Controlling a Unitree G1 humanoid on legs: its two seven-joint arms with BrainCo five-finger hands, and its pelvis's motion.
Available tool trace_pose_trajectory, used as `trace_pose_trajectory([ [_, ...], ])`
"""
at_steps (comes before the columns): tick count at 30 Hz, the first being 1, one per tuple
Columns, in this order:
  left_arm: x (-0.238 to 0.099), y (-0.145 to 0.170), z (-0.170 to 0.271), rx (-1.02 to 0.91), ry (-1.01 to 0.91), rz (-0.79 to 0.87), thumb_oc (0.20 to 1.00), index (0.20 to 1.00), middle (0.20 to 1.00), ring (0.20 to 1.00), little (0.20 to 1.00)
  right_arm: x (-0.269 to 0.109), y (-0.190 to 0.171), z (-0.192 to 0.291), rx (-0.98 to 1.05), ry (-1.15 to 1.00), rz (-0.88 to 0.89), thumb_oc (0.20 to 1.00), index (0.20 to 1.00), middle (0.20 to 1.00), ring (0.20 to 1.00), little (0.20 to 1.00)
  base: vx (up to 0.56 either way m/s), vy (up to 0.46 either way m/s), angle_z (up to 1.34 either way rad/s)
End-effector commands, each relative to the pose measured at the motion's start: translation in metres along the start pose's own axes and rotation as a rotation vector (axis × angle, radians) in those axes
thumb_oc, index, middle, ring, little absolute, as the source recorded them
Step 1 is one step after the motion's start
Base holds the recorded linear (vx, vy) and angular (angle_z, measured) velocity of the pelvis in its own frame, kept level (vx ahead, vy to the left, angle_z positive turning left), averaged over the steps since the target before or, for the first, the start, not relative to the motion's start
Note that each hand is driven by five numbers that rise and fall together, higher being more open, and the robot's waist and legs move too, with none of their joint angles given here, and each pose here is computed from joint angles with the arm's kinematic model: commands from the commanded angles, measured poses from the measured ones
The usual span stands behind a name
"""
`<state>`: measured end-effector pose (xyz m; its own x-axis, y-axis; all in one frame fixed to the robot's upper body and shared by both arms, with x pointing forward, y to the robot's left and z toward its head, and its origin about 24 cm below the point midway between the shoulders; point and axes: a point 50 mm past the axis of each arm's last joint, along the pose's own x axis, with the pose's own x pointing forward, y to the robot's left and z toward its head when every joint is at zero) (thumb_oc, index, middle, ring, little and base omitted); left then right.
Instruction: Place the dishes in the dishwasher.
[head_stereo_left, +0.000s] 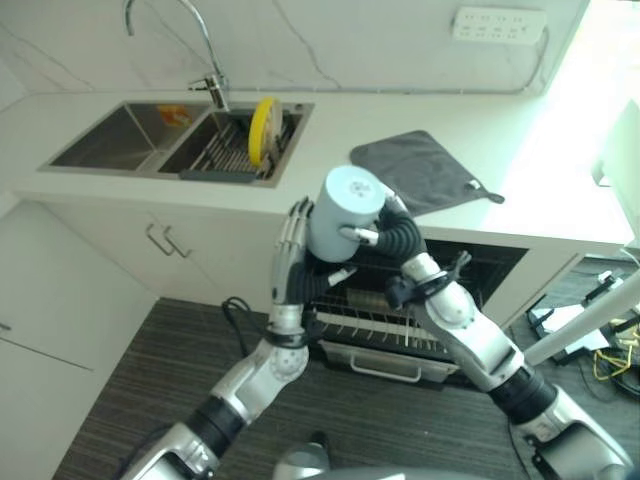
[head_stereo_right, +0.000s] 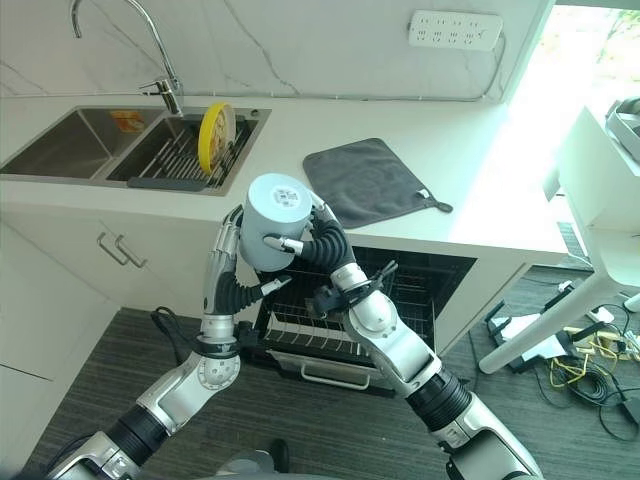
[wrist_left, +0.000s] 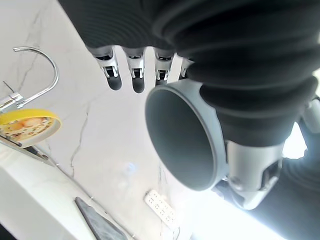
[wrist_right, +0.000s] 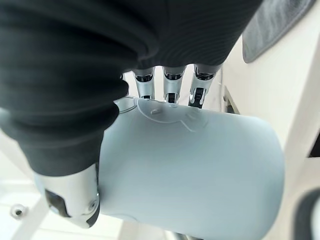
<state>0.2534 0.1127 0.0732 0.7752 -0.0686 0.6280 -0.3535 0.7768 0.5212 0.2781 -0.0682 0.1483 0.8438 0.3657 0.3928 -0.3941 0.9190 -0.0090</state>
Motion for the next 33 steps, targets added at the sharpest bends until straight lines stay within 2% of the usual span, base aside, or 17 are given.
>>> trace_pose_trajectory([
  [1,0.013,-0.004,0.017,0.000,-0.152,-0.020,1.000,1.000,1.000,1.000,1.000,0.021,-0.005,0.049,0.164,-0.310,-0.155,0.200,0.200,0.200,0.200,0.200,0.00,0.000,0.00],
  [7,0.012,-0.001,0.013,0.009,-0.134,-0.005,1.000,1.000,1.000,1.000,1.000,0.011,-0.032,0.044,0.187,-0.325,-0.328,0.200,0.200,0.200,0.200,0.200,0.00,0.000,0.00],
  [18,0.006,0.007,0.002,-0.010,-0.088,-0.014,1.000,1.000,1.000,1.000,1.000,-0.014,-0.067,0.031,0.143,-0.303,-0.485,0.200,0.200,0.200,0.200,0.200,0.00,0.000,0.00],
  [23,-0.004,0.001,-0.004,-0.044,-0.052,-0.202,1.000,1.000,1.000,1.000,1.000,-0.029,-0.076,0.019,0.073,-0.239,-0.468,0.200,0.200,0.200,0.200,0.200,0.00,0.017,-0.06],
  [33,-0.035,0.005,-0.042,0.098,0.045,-0.557,1.000,1.000,1.000,1.000,1.000,-0.058,-0.097,-0.020,-0.053,0.016,-0.345,0.200,0.200,0.200,0.200,0.200,0.03,0.034,-0.15],
])
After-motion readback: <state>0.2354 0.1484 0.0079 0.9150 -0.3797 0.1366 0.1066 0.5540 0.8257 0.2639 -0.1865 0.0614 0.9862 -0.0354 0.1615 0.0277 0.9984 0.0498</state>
